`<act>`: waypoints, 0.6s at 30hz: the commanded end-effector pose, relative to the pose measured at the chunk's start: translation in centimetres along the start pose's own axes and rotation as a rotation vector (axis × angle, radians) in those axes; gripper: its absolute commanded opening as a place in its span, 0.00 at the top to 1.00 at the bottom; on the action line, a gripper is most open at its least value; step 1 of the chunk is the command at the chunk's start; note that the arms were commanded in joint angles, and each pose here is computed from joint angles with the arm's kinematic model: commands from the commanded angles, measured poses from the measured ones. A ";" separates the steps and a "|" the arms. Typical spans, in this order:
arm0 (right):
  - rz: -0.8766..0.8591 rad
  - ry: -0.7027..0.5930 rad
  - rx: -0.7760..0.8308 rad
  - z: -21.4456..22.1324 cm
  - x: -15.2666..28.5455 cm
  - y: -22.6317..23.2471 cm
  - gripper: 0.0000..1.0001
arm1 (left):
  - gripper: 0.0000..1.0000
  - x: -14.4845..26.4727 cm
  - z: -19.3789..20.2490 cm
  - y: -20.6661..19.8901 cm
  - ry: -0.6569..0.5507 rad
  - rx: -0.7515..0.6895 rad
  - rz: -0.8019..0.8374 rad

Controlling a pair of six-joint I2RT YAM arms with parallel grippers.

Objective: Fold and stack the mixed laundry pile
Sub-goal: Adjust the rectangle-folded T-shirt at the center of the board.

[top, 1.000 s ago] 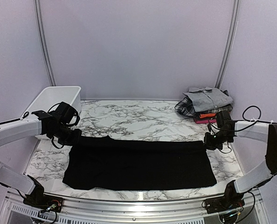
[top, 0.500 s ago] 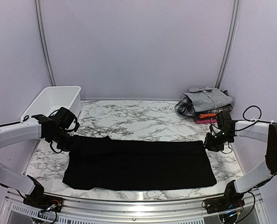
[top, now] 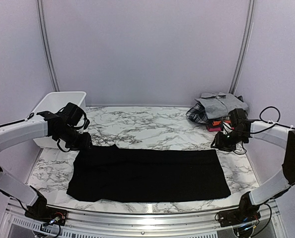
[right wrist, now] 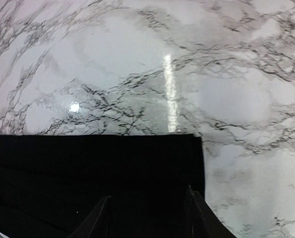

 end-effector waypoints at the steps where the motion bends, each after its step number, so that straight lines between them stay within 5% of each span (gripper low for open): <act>1: -0.128 0.006 0.105 -1.3 -2.0 4.0 0.58 | 0.56 -1.8 -2.3 -1.0 -0.009 0.002 -0.010; 10: -0.100 0.158 0.124 1.5 -5.4 3.5 0.62 | 0.53 -5.3 -6.7 0.1 -0.035 0.112 -0.105; 18: -0.227 0.076 0.159 -0.8 -3.2 6.2 0.60 | 0.49 -7.0 -6.2 1.9 0.029 0.107 -0.168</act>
Point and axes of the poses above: each gripper's point midway between its finger pads, its own x axis back along the fingers, its own y axis along the line the jaws close on, z = x × y, the point moved 1 cm from there along x, back along the fingers, and after that the axes turned 14 degrees about x, right-handed, at the moved point
